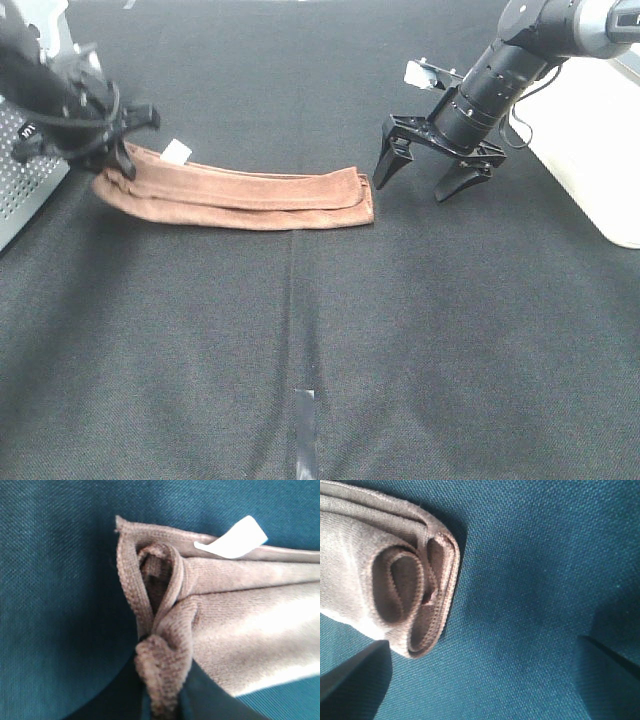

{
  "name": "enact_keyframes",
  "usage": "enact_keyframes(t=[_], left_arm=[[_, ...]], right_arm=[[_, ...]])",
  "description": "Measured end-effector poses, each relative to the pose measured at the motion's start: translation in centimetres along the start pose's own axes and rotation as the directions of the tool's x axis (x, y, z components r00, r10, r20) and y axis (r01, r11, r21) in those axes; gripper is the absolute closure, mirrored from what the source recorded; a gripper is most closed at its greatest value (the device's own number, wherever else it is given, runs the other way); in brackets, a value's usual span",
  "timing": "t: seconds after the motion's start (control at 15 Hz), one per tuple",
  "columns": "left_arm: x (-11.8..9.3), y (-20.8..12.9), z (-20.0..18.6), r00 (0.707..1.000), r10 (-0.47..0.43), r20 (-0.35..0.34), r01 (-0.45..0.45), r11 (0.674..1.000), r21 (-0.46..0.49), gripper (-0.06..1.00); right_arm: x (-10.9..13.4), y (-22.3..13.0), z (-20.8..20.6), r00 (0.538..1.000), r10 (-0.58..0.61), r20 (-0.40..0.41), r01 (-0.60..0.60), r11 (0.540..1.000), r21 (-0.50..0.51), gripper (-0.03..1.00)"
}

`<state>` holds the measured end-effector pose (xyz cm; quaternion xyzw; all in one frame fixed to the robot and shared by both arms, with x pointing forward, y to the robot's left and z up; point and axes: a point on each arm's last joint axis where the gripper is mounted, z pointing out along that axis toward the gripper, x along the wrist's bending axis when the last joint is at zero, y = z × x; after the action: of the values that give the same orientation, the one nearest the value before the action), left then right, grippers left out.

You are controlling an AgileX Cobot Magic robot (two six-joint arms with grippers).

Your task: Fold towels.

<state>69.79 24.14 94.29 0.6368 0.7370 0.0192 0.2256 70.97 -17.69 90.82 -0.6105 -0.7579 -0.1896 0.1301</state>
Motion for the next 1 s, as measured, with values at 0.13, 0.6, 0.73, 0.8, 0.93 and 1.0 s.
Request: enact_keyframes(t=[0.13, 0.6, 0.73, 0.8, 0.93, 1.0], left_arm=[[-1.1, 0.5, -0.6, 1.0, 0.01, 0.019, -0.01, 1.0, -0.003, 0.89], [-11.4, -0.7, 0.0, 0.965, 0.025, 0.262, -0.008, 0.998, -0.067, 0.89], [-12.9, -1.7, 2.3, 0.951, -0.025, 0.307, 0.04, 0.998, -0.042, 0.87], [-13.2, -2.2, 3.5, 0.945, -0.056, 0.321, 0.065, 0.998, -0.019, 0.84], [-14.1, -3.0, 5.2, 0.934, -0.099, 0.344, 0.104, 0.995, 0.004, 0.59], [-14.7, -3.2, 5.4, 0.926, -0.112, 0.359, 0.12, 0.993, -0.001, 0.47]], right_arm=[[0.0, 0.0, 0.0, 1.0, 0.0, 0.0, 0.0, 1.0, 0.001, 0.06], [0.1, -0.4, 0.0, 1.0, 0.004, -0.012, -0.004, 0.999, 0.047, 0.06], [0.1, -0.5, 0.0, 1.0, 0.021, -0.014, -0.021, 0.998, 0.06, 0.06], [0.1, -0.6, 0.0, 1.0, 0.022, -0.015, -0.021, 0.998, 0.064, 0.06], [0.2, -0.7, 0.0, 1.0, 0.023, -0.019, -0.021, 0.997, 0.081, 0.06], [0.2, -0.8, 0.0, 1.0, 0.023, -0.02, -0.021, 0.996, 0.086, 0.06]])
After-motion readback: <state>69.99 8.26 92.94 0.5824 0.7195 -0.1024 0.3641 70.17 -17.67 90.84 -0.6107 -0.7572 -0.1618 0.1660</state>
